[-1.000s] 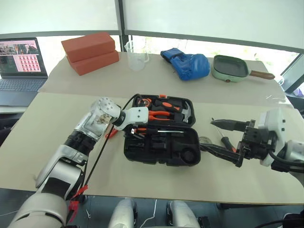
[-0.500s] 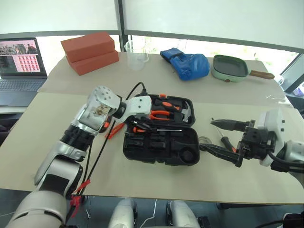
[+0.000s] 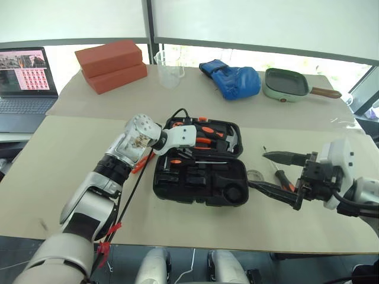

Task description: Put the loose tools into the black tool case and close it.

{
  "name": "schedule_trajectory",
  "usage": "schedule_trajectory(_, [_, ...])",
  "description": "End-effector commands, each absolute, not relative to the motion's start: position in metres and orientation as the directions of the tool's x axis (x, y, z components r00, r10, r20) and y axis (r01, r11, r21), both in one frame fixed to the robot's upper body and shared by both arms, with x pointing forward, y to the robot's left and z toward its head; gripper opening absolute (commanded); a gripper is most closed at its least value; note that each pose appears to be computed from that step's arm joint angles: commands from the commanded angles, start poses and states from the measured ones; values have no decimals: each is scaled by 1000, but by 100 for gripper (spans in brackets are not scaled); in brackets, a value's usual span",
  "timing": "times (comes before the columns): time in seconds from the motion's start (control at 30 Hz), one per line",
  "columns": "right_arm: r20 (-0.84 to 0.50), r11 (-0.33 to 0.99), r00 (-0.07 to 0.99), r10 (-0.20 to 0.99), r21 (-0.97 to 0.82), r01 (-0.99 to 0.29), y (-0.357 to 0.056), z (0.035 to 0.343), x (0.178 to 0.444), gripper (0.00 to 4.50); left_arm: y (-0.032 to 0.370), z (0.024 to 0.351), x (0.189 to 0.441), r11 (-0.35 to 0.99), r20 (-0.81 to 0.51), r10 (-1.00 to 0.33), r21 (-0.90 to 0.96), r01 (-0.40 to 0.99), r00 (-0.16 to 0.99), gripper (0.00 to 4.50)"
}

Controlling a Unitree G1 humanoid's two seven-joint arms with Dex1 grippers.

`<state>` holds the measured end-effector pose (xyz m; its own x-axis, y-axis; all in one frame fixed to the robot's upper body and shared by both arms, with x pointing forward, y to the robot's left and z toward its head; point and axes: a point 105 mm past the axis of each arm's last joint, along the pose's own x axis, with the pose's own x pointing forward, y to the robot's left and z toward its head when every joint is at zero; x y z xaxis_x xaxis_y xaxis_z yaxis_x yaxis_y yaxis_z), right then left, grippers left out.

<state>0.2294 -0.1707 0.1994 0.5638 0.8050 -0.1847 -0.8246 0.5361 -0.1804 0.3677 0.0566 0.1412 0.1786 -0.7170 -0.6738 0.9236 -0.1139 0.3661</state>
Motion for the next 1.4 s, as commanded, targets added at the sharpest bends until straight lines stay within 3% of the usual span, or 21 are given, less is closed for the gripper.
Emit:
schedule_trajectory(0.03, [-146, 537, 574, 806, -231, -812, -170, 211, 228, 450, 55, 127, 364, -178, -722, -675, 364, 914, 156, 5])
schedule_trajectory(0.4, [-155, 553, 591, 792, -228, -801, -172, 207, 232, 450, 51, 113, 367, -215, -742, -645, 407, 888, 183, 5])
schedule_trajectory(0.57, [-175, 633, 669, 722, -223, -742, -190, 197, 236, 450, 65, 155, 367, -40, -585, -784, 380, 924, 206, 5])
schedule_trajectory(0.67, [-190, 722, 754, 629, -217, -656, -213, 188, 237, 450, 73, 188, 348, 3, -438, -888, 298, 955, 140, 75])
schedule_trajectory(0.8, [-223, 850, 860, 459, -173, -498, -260, 175, 222, 450, 90, 228, 325, 73, -264, -956, 211, 975, 129, 219])
schedule_trajectory(1.03, [-357, 957, 908, 219, -105, -272, -322, 150, 155, 450, 109, 249, 279, 173, -86, -978, 164, 971, 189, 446])
schedule_trajectory(1.23, [-369, 972, 911, 185, -69, -225, -324, 150, 141, 450, 111, 235, 249, 147, -119, -981, 80, 986, 156, 446])
schedule_trajectory(1.4, [-347, 957, 903, 251, -49, -285, -305, 138, 179, 450, 108, 232, 238, 112, -156, -980, 76, 991, 123, 446])
